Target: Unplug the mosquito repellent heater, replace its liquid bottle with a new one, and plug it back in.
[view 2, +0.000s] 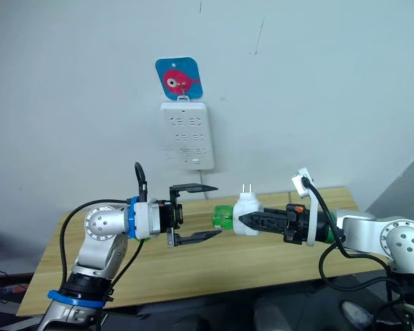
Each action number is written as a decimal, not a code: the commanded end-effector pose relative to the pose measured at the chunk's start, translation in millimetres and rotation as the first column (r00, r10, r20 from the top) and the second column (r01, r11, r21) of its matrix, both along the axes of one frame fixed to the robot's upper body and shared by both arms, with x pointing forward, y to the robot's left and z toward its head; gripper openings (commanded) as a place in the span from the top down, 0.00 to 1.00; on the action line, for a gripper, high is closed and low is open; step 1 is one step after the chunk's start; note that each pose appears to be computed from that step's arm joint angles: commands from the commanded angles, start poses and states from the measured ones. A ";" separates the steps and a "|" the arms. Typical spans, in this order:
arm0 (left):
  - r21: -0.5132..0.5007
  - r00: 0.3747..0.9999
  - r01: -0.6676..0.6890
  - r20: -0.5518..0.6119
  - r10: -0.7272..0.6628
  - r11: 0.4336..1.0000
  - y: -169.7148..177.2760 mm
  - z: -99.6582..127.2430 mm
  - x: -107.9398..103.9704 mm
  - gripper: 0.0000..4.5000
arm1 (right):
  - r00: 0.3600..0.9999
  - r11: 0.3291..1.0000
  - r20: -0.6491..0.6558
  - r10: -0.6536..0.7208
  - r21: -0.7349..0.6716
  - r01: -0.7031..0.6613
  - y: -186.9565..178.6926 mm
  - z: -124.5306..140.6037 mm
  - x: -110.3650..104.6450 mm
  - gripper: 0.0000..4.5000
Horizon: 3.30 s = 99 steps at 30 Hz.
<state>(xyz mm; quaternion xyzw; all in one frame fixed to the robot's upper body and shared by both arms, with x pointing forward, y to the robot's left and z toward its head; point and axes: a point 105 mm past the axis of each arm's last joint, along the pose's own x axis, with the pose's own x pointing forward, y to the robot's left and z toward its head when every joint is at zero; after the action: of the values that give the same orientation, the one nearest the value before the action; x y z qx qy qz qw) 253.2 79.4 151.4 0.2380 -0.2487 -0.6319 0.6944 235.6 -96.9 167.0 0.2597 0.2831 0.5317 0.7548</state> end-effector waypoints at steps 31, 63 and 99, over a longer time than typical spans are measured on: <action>0.143 0.504 0.350 -0.862 -0.057 0.926 -6.3 30.9 -1.8 0.51 | 0.959 0.972 0.187 0.215 -0.140 -0.190 12.3 1.3 -27.1 0.34; -0.015 0.995 0.044 0.094 -0.042 0.999 -12.5 5.8 -4.6 0.00 | 0.997 1.000 0.072 0.013 0.022 -0.015 -1.2 18.5 -6.3 0.34; 0.145 0.662 0.288 -0.744 -0.087 0.947 -2.3 27.2 4.8 0.01 | 0.975 0.990 0.171 0.140 -0.045 -0.134 12.9 14.9 -27.9 0.34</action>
<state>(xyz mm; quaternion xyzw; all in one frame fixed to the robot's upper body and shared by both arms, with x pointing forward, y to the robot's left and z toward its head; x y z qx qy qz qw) 255.4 75.2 162.2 -0.0070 0.1628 -0.7707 0.6160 210.0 -84.3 171.0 0.1706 0.2618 0.5899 0.7446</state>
